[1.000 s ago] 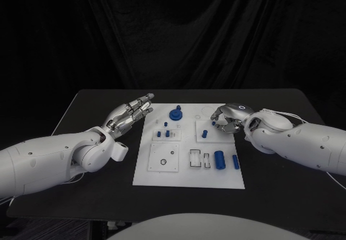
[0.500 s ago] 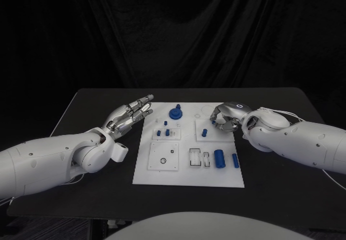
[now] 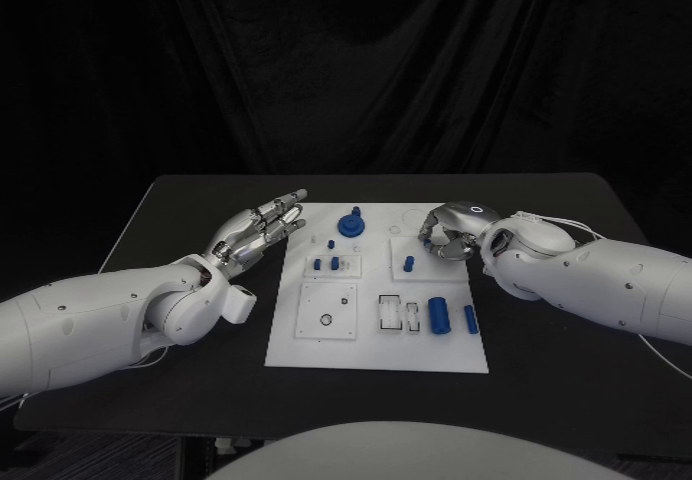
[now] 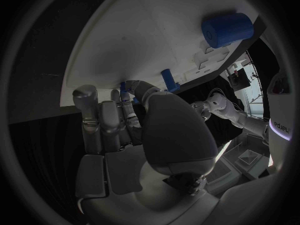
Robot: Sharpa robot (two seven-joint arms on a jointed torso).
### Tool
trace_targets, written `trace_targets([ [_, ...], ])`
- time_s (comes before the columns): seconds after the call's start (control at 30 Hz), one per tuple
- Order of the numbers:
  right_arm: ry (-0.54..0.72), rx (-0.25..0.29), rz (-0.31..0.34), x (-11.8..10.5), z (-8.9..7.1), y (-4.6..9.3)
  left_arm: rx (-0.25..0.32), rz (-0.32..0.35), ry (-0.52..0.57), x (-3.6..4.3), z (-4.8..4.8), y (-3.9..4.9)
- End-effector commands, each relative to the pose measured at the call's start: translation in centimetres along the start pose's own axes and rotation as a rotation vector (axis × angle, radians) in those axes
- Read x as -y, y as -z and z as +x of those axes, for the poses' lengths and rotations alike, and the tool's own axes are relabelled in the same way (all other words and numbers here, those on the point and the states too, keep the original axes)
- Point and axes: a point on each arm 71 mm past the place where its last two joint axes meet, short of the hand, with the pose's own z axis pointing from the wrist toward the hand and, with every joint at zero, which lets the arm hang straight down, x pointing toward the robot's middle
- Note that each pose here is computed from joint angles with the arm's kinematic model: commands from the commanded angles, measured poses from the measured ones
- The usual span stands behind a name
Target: Assemble the parts on the task board
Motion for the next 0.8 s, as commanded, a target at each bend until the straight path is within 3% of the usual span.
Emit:
trace_targets([
  [0.03,-0.001,-0.017,0.007,0.09,0.28,0.04,-0.014,0.133,0.015,0.84,0.18,0.02],
  [0.5,-0.005,-0.039,0.011,0.07,0.86,0.07,-0.02,0.124,0.02,0.57,0.25,-0.07],
  [0.8,-0.005,0.0,-0.009,-0.01,0.66,0.16,-0.022,0.117,0.022,0.4,0.26,-0.15],
])
